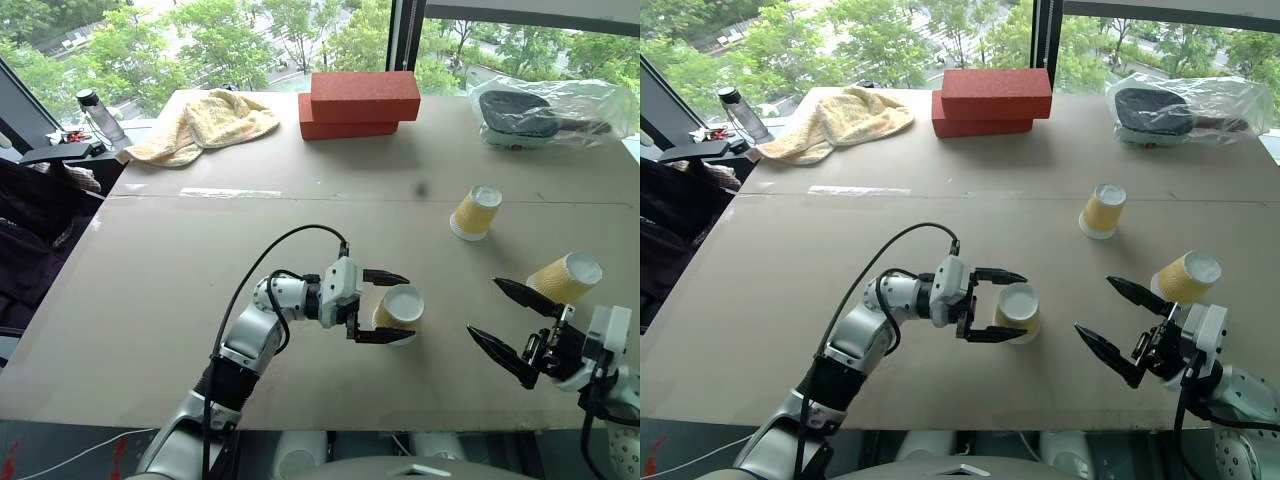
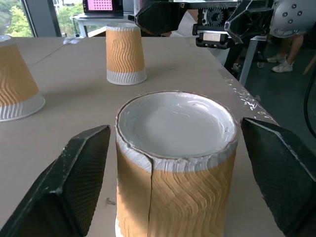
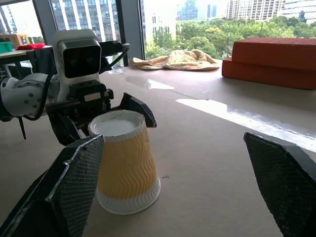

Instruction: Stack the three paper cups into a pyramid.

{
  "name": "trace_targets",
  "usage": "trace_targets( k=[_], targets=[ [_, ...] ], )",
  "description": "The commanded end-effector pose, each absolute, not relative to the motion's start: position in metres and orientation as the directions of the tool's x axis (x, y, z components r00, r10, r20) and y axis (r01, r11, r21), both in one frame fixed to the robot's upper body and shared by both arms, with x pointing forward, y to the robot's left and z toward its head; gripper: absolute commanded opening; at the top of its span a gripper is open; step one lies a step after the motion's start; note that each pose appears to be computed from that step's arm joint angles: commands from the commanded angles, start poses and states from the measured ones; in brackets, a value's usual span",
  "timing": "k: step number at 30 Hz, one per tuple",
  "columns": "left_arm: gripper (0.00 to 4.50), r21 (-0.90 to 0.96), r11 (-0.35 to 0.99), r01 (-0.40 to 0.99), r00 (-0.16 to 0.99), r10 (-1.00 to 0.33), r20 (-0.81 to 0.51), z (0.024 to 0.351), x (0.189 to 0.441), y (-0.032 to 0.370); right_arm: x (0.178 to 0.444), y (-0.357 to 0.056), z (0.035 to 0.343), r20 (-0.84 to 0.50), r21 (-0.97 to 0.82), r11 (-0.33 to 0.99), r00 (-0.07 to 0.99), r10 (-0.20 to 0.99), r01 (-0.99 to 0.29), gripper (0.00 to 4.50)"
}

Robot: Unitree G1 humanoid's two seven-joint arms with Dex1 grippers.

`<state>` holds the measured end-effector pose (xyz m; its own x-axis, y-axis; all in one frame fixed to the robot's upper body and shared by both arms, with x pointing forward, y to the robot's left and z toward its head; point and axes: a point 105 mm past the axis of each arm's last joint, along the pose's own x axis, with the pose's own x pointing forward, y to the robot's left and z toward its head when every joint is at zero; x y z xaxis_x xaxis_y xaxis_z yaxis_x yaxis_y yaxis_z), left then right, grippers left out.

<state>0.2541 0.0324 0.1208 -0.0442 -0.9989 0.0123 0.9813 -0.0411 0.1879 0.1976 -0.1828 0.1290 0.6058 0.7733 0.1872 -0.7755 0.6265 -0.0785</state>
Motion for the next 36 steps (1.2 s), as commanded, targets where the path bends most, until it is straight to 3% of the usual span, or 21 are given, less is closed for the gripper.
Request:
trace_targets(
  k=[1, 3, 5, 9, 13, 16, 22, 36],
  targets=[
    [4.42, 0.245, -0.059, 0.968, -0.082, -0.993, 0.082, 0.156, 0.246, 0.038, 0.198, -0.193, 0.148, 0.25, -0.127, 0.673, 0.633, 0.733, -0.729, 4.5],
    [4.42, 0.256, -0.113, 0.96, -0.109, -0.994, -0.028, 0.165, 0.237, 0.043, 0.202, -0.205, 0.155, 0.279, -0.136, 0.73, 0.681, 0.677, -0.67, 4.5],
    [4.42, 0.2, -0.103, 0.974, -0.097, -0.995, -0.037, 0.187, 0.233, 0.048, 0.205, -0.22, 0.162, 0.313, -0.144, 0.788, 0.728, 0.61, -0.599, 4.5],
    [4.42, 0.181, 0.01, 0.983, 0.032, -0.992, -0.12, 0.204, 0.244, 0.058, 0.214, -0.256, 0.171, 0.376, -0.155, 0.905, 0.824, 0.424, -0.395, 4.5],
    [4.42, 0.18, 0.113, 0.977, 0.139, -0.981, -0.136, 0.222, 0.254, 0.06, 0.218, -0.293, 0.166, 0.361, -0.14, 0.973, 0.906, 0.222, -0.182, 4.5],
    [4.42, 0.18, 0.127, 0.976, 0.156, -0.975, -0.159, 0.225, 0.252, 0.057, 0.219, -0.306, 0.155, 0.308, -0.129, 0.985, 0.94, 0.146, -0.11, 4.5],
    [4.42, 0.221, 0.118, 0.968, 0.162, -0.968, -0.194, 0.23, 0.247, 0.05, 0.229, -0.313, 0.113, 0.112, -0.058, 0.995, 0.989, 0.093, -0.087, 4.5],
    [4.42, 0.277, 0.184, 0.943, 0.244, -0.949, -0.201, 0.231, 0.252, 0.055, 0.26, -0.309, 0.113, 0.118, 0.062, 0.984, 0.98, 0.16, -0.168, 4.5]
  ],
)
